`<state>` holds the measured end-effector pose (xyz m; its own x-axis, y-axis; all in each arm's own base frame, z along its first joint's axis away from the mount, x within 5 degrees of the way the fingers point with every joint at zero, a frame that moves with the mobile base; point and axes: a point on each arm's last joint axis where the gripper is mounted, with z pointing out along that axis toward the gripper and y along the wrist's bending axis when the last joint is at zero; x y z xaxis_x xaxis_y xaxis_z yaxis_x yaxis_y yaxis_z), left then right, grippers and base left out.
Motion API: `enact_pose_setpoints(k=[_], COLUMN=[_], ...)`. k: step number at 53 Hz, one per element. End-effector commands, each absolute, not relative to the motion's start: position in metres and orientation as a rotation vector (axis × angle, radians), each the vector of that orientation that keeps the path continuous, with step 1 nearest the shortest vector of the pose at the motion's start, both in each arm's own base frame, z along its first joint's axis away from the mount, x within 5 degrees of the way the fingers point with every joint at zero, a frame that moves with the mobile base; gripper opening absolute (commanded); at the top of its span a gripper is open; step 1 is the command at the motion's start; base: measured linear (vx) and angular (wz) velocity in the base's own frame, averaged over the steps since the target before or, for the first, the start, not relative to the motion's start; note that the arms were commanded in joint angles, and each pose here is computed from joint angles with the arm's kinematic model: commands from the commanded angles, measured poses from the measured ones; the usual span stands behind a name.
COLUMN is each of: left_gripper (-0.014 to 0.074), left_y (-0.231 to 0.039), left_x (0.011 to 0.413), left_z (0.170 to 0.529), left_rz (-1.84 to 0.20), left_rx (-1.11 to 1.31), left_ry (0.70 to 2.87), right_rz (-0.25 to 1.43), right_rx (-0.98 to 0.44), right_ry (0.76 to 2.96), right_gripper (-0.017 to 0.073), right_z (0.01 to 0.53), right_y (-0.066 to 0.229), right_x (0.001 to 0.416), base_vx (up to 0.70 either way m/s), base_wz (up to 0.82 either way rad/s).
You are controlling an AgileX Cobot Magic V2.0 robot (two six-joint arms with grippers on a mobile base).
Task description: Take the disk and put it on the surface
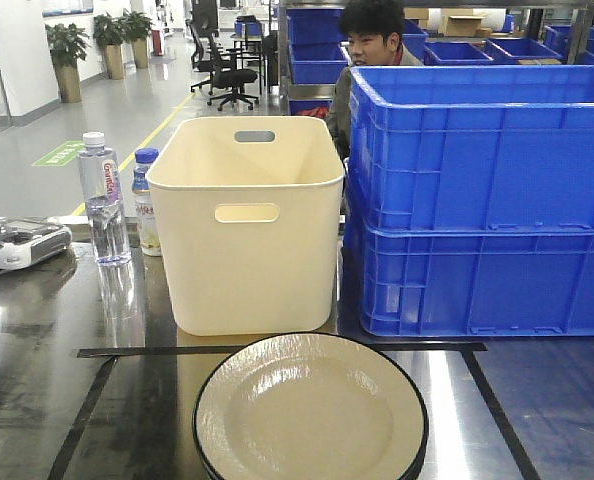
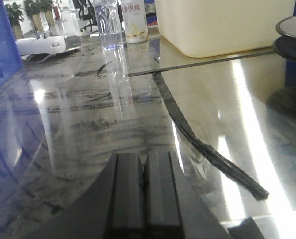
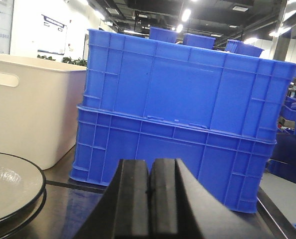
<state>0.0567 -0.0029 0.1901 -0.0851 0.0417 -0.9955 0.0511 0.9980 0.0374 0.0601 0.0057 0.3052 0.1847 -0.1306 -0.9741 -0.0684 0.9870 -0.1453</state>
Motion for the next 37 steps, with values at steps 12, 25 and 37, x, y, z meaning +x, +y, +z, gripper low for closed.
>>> enact_pose_setpoints(k=[12, 25, 37], left_gripper=[-0.0002, -0.0002, -0.0002], left_y=[-0.0024, -0.0024, -0.0024], left_x=[0.0561, 0.0561, 0.0561], left_z=[0.1984, 0.1984, 0.1984], left_rz=[0.008, 0.008, 0.008], left_rx=[0.072, 0.072, 0.072], left_ry=[1.523, 1.523, 1.523], right_rz=[-0.045, -0.045, -0.045], right_rx=[-0.158, -0.159, -0.158], right_ry=[1.287, 1.288, 1.288], right_gripper=[-0.0009, -0.0009, -0.0009], right_z=[0.3212, 0.3211, 0.3211], right_y=[0.0057, 0.0057, 0.0057], right_x=[0.0582, 0.0582, 0.0582], base_vx=[0.0, 0.0, 0.0], base_wz=[0.0, 0.0, 0.0])
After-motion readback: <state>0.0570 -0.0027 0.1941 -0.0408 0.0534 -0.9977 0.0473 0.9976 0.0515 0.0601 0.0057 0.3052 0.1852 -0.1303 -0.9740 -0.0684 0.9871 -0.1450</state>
